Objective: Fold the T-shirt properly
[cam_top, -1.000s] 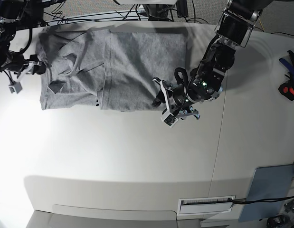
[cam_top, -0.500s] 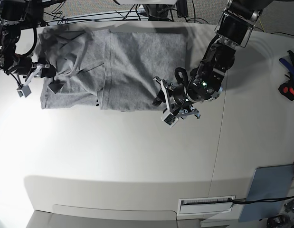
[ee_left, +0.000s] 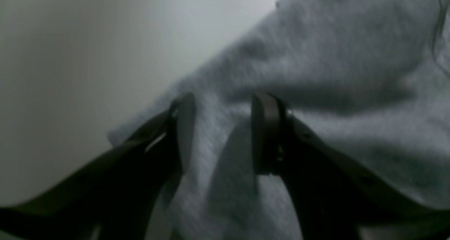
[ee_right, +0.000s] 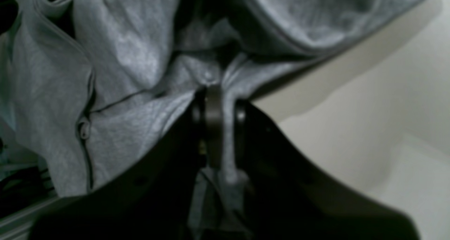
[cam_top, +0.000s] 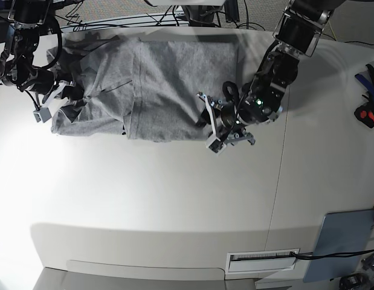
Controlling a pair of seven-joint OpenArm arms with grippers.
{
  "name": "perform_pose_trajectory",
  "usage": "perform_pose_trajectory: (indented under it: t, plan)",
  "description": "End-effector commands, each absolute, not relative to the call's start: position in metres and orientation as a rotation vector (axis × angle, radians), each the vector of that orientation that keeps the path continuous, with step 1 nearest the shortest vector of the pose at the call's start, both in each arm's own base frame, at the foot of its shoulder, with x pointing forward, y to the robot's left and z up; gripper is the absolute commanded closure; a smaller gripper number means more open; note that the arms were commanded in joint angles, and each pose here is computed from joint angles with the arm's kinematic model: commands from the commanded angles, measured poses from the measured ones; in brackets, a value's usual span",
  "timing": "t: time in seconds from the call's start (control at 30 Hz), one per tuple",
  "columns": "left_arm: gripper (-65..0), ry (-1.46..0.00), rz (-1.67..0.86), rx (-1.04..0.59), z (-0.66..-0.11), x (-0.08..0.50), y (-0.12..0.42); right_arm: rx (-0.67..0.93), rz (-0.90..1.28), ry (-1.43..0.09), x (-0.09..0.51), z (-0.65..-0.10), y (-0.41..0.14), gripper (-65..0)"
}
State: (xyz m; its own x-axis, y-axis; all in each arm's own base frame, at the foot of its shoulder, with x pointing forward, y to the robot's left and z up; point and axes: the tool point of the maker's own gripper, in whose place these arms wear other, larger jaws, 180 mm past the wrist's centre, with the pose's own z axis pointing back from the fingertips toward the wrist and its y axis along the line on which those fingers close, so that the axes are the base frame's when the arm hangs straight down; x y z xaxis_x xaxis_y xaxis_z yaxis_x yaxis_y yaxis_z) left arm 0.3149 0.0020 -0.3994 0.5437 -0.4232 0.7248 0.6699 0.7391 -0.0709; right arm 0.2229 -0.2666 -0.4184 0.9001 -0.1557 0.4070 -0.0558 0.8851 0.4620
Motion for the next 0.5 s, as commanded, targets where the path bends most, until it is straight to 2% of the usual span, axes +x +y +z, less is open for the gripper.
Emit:
perform_pose_trajectory:
  t: [0.0, 0.33, 0.47]
  plan:
    - [-25.5, -0.790, -0.668, -0.364, -0.390, 0.321, 0.000, 0.424, -0.042, -0.412, 0.216, -0.423, -0.278, 0.0]
    - [-25.5, -0.739, -0.536, -0.365, -0.411, 0.303, 0.036, 0.315, -0.128, -0.555, 0.227, -0.376, -0.335, 0.0]
    - [-25.5, -0.742, -0.479, -0.425, -0.409, 0.299, 0.044, 0.315, -0.070, -0.590, 0.232, -0.353, -0.327, 0.0]
